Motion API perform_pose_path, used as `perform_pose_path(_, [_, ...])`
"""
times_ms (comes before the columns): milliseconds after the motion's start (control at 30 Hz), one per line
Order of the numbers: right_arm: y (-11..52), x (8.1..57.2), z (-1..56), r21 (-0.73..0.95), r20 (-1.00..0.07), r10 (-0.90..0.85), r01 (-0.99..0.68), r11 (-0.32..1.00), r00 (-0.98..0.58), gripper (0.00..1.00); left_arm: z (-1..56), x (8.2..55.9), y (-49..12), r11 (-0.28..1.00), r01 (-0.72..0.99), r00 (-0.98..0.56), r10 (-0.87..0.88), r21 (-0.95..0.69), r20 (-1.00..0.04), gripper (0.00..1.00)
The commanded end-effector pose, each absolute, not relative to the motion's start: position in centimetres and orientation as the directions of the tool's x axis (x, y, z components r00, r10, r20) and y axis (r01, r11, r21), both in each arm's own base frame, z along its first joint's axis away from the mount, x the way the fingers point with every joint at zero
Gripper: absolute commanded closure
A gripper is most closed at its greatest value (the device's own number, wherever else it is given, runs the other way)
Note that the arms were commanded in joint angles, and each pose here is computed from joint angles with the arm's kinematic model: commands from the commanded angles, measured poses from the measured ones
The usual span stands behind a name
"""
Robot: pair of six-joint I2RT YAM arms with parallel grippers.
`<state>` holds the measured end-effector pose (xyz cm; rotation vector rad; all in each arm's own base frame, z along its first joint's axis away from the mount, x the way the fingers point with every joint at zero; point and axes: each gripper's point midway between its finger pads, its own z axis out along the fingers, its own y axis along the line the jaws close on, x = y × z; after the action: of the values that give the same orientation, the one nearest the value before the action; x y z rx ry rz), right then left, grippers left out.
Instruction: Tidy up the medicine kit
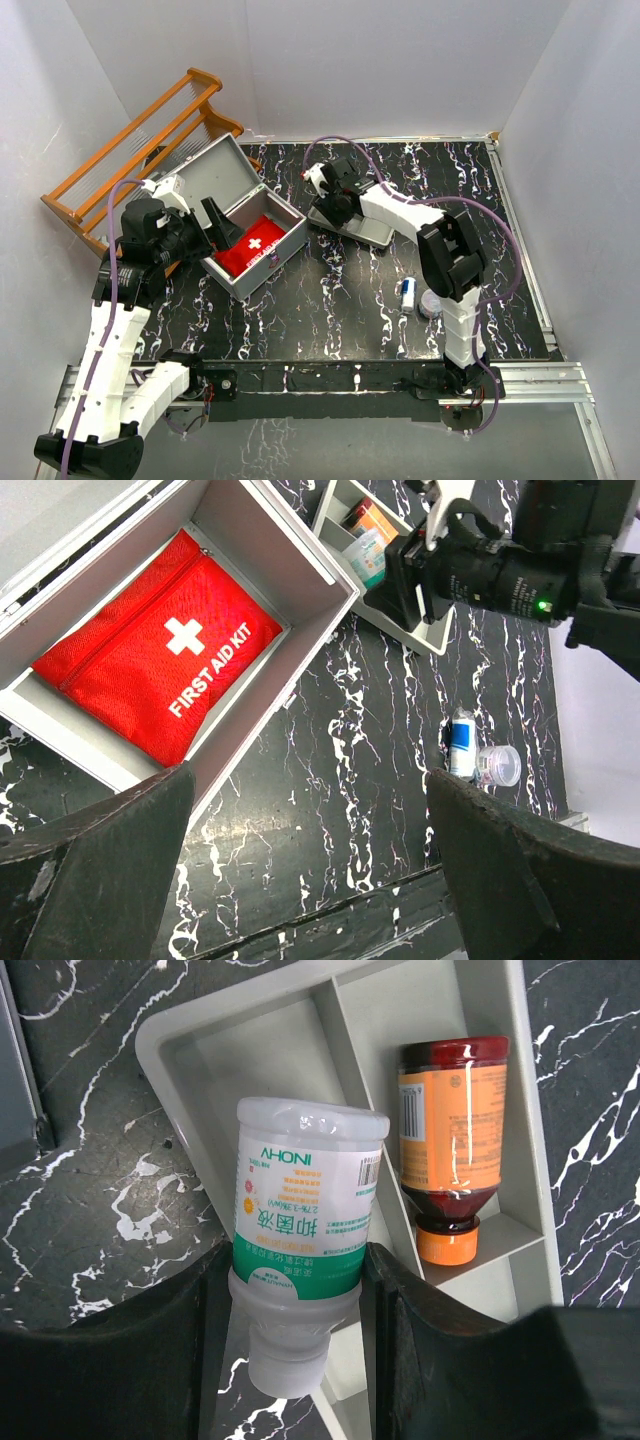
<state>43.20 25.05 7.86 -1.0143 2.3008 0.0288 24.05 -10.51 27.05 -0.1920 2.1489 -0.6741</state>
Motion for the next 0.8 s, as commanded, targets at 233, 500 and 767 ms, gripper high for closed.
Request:
perform_pose_path(233, [24.5, 45.2, 9.6, -0.316, -0.481, -0.75, -0.708, 0.631, -0.454, 0.59, 26.8, 23.6, -10.7, 0.841, 0.11, -0.641, -0.347, -0.53, -0.684, 0.01])
perform_pose_path(500, [23.9, 45.8, 10.6, -0.349, -0.497, -0.721, -0.649, 0.676, -0.483, 0.38, 26.6, 23.8, -10.8, 0.841, 0.106, -0.648, -0.346, -0.531, -0.679, 0.01])
perform_pose_path(767, [22.0, 46.0, 15.3, -0.336, -0.64, -0.516, -0.397, 0.854, -0.57, 0.38, 26.1, 23.9, -9.6, 0.877, 0.061, -0.649, -0.328, -0.477, -0.686, 0.01])
